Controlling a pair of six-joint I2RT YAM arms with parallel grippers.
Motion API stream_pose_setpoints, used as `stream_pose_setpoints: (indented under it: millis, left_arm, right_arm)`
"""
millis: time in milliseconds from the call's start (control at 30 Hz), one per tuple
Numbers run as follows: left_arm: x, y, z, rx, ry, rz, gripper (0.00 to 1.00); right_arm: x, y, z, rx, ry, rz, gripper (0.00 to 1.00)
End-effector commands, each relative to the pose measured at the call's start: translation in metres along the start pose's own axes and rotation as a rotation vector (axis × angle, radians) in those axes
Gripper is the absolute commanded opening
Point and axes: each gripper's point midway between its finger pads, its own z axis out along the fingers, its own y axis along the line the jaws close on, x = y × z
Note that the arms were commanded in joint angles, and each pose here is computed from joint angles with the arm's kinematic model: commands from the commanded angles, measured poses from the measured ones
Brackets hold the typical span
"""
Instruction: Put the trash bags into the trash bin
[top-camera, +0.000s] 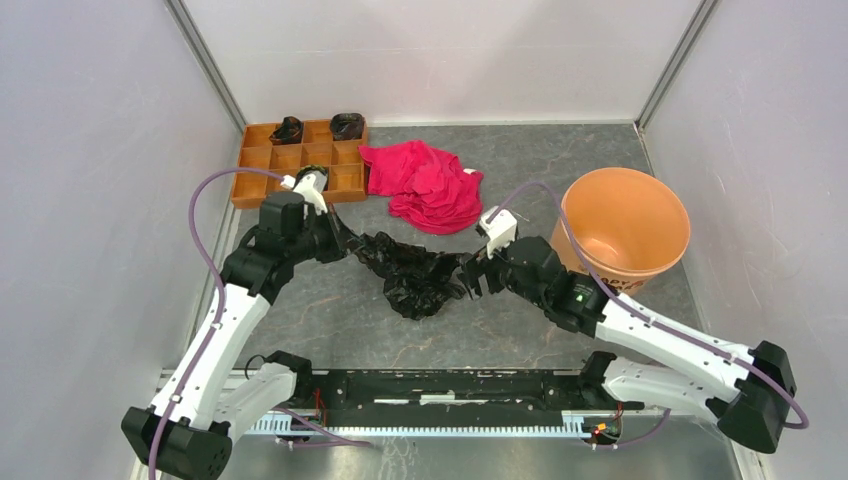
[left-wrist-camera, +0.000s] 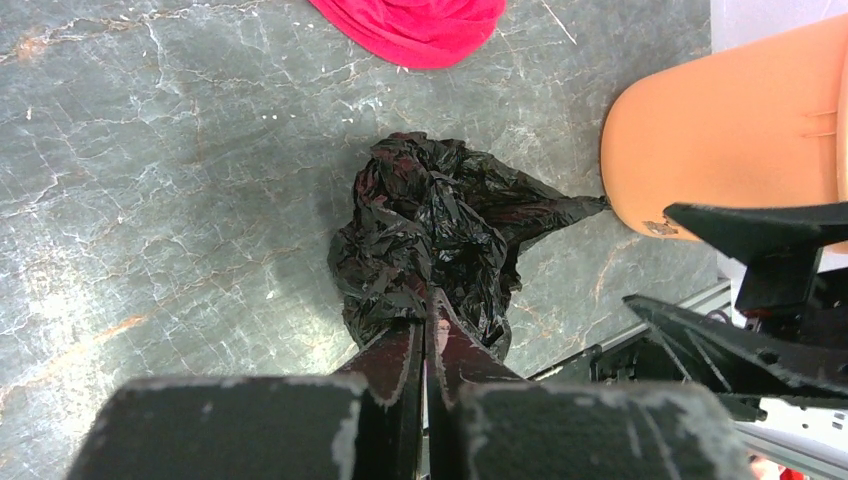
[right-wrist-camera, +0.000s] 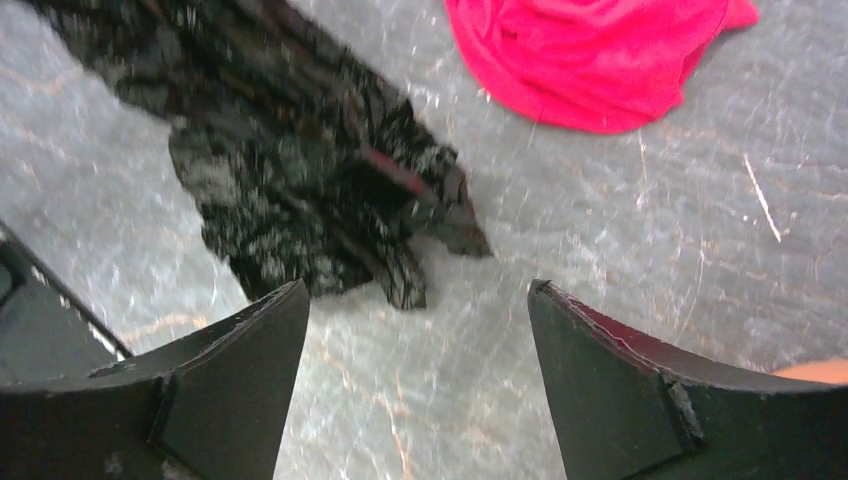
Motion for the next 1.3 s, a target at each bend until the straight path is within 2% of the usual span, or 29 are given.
stream_pose_setpoints:
  millis: [0,133,200,267,333,400,433,467,567,633,667,733,800,867,900,933,967,1000,1033,1100,1167,1267]
  left_arm:
    - [-0.004,-0.004,-0.004,0.027,-0.027,0.048,0.02]
    - [-0.003,-0.011,-0.009,0.065,-0.028,0.049,0.02]
    - [-0.003,-0.016,-0.013,0.086,-0.026,0.057,0.02]
    - [-0.005,-0.019,-0.018,0.092,-0.034,0.076,0.02]
    - [-0.006,-0.023,-0.025,0.11,-0.052,0.084,0.02]
    - [-0.008,-0.032,-0.033,0.155,-0.073,0.089,0.02]
    - [-0.011,-0.037,-0.04,0.171,-0.097,0.097,0.02]
    - [-0.018,-0.042,-0.049,0.181,-0.132,0.107,0.02]
    - [-0.051,-0.053,-0.085,0.16,-0.312,0.144,0.04]
    - [-0.077,-0.052,-0.113,0.099,-0.458,0.132,0.16]
    - [-0.087,-0.048,-0.125,0.064,-0.524,0.118,0.29]
    - [-0.101,-0.04,-0.142,0.01,-0.628,0.102,0.68]
    - [-0.108,-0.028,-0.152,-0.065,-0.682,0.076,0.82]
    - [-0.114,-0.017,-0.16,-0.14,-0.712,0.074,0.95]
    - [-0.117,-0.012,-0.164,-0.181,-0.721,0.079,0.98]
    - [-0.121,-0.007,-0.168,-0.221,-0.728,0.087,1.0]
    - [-0.123,-0.002,-0.171,-0.262,-0.728,0.094,1.0]
    - [-0.124,0.002,-0.175,-0.294,-0.729,0.099,1.0]
    - [-0.125,0.006,-0.177,-0.324,-0.733,0.1,1.0]
    - [-0.124,0.013,-0.18,-0.355,-0.744,0.1,1.0]
    - [-0.122,0.013,-0.177,-0.338,-0.757,0.096,1.0]
    - [-0.123,0.0,-0.172,-0.249,-0.769,0.078,1.0]
  right_arm:
    - [-0.036,-0.001,0.023,-0.022,-0.145,0.065,0.88]
    - [-0.039,0.013,0.056,-0.128,-0.106,-0.017,0.89]
    - [-0.032,0.023,0.071,-0.182,-0.069,-0.067,0.82]
    - [-0.031,0.033,0.079,-0.248,-0.075,-0.123,0.68]
    - [-0.04,0.046,0.076,-0.316,-0.13,-0.133,0.44]
    - [-0.066,0.053,0.064,-0.347,-0.186,-0.111,0.16]
    - [-0.083,0.054,0.055,-0.347,-0.204,-0.111,0.06]
    - [-0.106,0.052,0.042,-0.327,-0.232,-0.112,0.01]
    - [-0.182,0.039,-0.015,-0.254,-0.38,-0.1,0.0]
    - [-0.224,0.033,-0.054,-0.23,-0.494,-0.066,0.01]
    - [-0.24,0.033,-0.072,-0.236,-0.544,-0.048,0.01]
    - [-0.256,0.035,-0.092,-0.259,-0.607,-0.043,0.01]
    - [-0.246,0.027,-0.084,-0.214,-0.62,-0.065,0.01]
    - [-0.194,0.006,-0.034,-0.091,-0.507,-0.015,0.01]
    - [-0.153,0.011,0.001,-0.117,-0.369,-0.002,0.01]
    - [-0.107,0.034,0.029,-0.241,-0.198,-0.011,0.01]
    - [-0.076,0.063,0.039,-0.392,-0.1,-0.011,0.01]
    - [-0.055,0.092,0.041,-0.509,-0.043,-0.011,0.01]
    - [-0.051,0.105,0.039,-0.526,-0.04,-0.041,0.01]
    - [-0.086,0.107,0.027,-0.448,-0.124,-0.15,0.0]
    - [-0.16,0.088,0.008,-0.33,-0.284,-0.184,0.0]
    - [-0.269,0.051,-0.024,-0.194,-0.401,-0.215,0.0]
